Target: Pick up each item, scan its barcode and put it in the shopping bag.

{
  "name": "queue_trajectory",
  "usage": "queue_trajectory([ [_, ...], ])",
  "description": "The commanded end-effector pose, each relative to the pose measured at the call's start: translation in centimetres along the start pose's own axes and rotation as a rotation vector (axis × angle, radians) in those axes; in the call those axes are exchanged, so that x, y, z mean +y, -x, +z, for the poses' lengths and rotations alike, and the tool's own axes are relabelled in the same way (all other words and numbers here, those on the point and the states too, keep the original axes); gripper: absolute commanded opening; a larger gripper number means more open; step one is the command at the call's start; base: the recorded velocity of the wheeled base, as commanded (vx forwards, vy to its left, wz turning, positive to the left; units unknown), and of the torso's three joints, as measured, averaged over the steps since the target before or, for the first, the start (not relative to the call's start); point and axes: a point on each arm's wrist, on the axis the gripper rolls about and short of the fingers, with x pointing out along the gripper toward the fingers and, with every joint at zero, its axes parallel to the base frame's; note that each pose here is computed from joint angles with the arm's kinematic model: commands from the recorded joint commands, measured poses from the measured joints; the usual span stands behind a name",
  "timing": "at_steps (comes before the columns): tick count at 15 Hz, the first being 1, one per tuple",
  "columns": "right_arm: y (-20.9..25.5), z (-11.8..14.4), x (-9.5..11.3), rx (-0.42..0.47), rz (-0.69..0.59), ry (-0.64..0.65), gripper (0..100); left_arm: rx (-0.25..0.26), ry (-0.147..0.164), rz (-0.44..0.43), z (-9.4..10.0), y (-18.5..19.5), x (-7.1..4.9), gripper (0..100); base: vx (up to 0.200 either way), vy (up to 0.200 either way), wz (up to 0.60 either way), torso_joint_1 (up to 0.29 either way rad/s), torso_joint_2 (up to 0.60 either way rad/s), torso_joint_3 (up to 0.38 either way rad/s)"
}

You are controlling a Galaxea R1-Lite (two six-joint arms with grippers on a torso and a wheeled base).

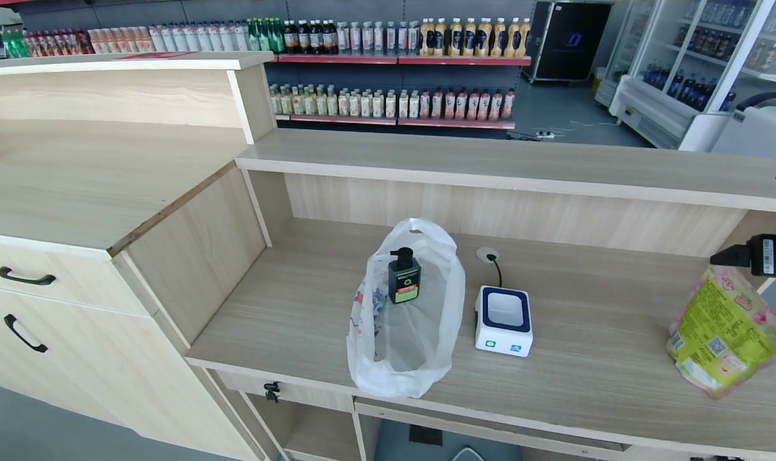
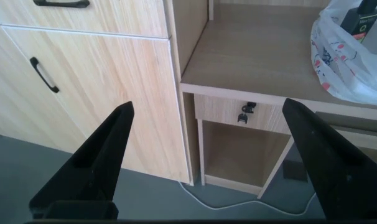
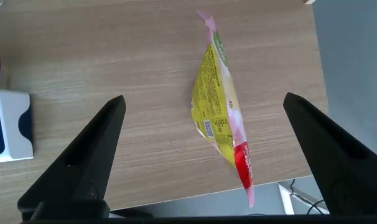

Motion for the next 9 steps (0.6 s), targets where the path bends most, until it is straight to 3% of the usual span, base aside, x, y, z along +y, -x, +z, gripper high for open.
queue_trajectory([
  [1, -1.5, -0.8, 0.2, 0.053, 0.008, -0.003, 100, 0.0, 0.0, 0.001, 0.0, 0.0, 0.0, 100, 0.0, 0.0, 0.0, 0.0, 0.0, 0.0],
  [4, -1.8, -1.6, 0.2, 0.066, 0.01, 0.004, 100, 0.0, 0.0, 0.001, 0.0, 0.0, 0.0, 100, 0.0, 0.0, 0.0, 0.0, 0.0, 0.0],
  [9, -3.8, -1.6, 0.1, 0.018, 0.0, 0.001, 100, 0.0, 0.0, 0.001, 0.0, 0.0, 0.0, 100, 0.0, 0.0, 0.0, 0.0, 0.0, 0.0],
])
